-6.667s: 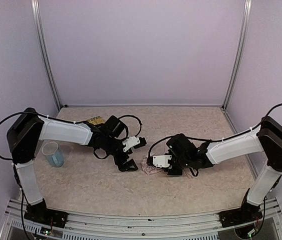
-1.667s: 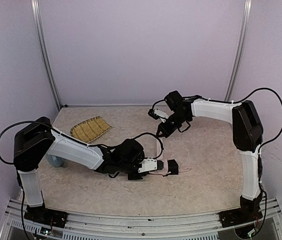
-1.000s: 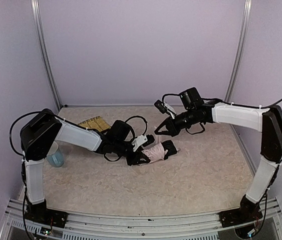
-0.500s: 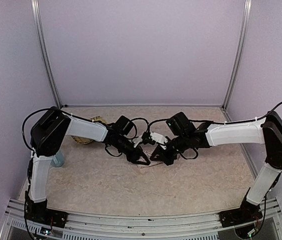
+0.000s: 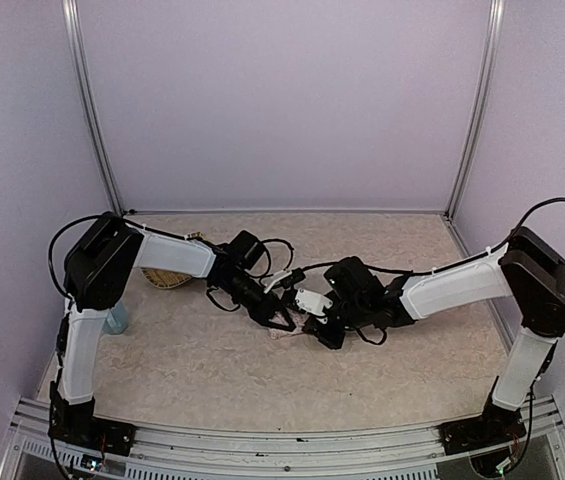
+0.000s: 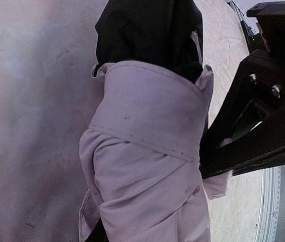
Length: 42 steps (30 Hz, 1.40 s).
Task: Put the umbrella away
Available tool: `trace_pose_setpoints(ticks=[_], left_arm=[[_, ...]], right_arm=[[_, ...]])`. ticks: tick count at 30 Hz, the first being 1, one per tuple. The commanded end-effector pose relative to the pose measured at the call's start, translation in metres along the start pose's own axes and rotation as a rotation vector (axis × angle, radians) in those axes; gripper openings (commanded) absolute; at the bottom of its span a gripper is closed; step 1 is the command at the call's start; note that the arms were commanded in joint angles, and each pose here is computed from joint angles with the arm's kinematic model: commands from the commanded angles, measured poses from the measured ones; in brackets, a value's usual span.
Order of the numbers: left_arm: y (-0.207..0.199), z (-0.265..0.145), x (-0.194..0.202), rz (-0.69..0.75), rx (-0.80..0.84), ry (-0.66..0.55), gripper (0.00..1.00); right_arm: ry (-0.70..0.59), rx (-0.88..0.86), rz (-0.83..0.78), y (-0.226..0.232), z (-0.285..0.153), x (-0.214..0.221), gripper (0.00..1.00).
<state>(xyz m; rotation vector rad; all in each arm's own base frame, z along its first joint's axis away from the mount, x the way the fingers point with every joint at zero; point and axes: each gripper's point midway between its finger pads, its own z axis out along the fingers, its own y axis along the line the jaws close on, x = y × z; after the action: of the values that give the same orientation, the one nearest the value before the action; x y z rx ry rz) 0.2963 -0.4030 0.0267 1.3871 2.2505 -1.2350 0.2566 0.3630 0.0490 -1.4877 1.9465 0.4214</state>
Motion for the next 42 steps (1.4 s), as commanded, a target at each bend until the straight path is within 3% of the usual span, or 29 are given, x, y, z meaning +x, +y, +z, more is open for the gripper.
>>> trace_pose_setpoints(ticks=[1,10,16,20,23,24,28,31,35,36,38,42], left_arm=[[0.075,-0.018,0.049,-0.18,-0.246,0.098,0.03],[0.076,-0.052,0.069,-0.193,-0.299,0.169,0.04],[0.063,-0.048,0.077,-0.215,-0.173,0.172,0.05],[0.06,-0.042,0.073,-0.2,-0.144,0.174,0.11],[0.062,-0.04,0.068,-0.164,-0.185,0.188,0.2],[0.06,-0.04,0.065,-0.144,-0.191,0.186,0.28],[0.039,-0.037,0.041,0.021,-0.198,0.154,0.45],[0.026,-0.03,0.017,0.139,-0.194,0.096,0.54],[0.02,-0.025,-0.003,0.189,-0.211,0.05,0.65],[0.019,-0.025,-0.006,0.2,-0.22,0.042,0.71],[0.013,-0.024,-0.015,0.236,-0.22,0.011,0.98],[0.006,-0.01,-0.02,0.309,-0.253,0.007,0.98]], right_arm=[[0.244,-0.113,0.049,0.041,0.02,0.077,0.0],[0.317,-0.061,0.083,0.026,0.025,0.082,0.0],[0.236,0.015,-0.277,0.055,0.024,0.052,0.0],[0.266,0.139,-0.434,0.033,0.038,0.058,0.0],[0.32,0.17,-0.504,0.022,0.048,0.07,0.0],[0.325,0.162,-0.519,0.022,0.049,0.073,0.0],[0.312,0.14,-0.526,0.024,0.049,0.073,0.0],[0.309,0.13,-0.535,0.026,0.052,0.076,0.0],[0.323,0.128,-0.549,0.024,0.057,0.081,0.0],[0.322,0.129,-0.547,0.024,0.057,0.081,0.0],[0.316,0.124,-0.542,0.024,0.057,0.081,0.0],[0.305,0.122,-0.539,0.024,0.057,0.077,0.0]])
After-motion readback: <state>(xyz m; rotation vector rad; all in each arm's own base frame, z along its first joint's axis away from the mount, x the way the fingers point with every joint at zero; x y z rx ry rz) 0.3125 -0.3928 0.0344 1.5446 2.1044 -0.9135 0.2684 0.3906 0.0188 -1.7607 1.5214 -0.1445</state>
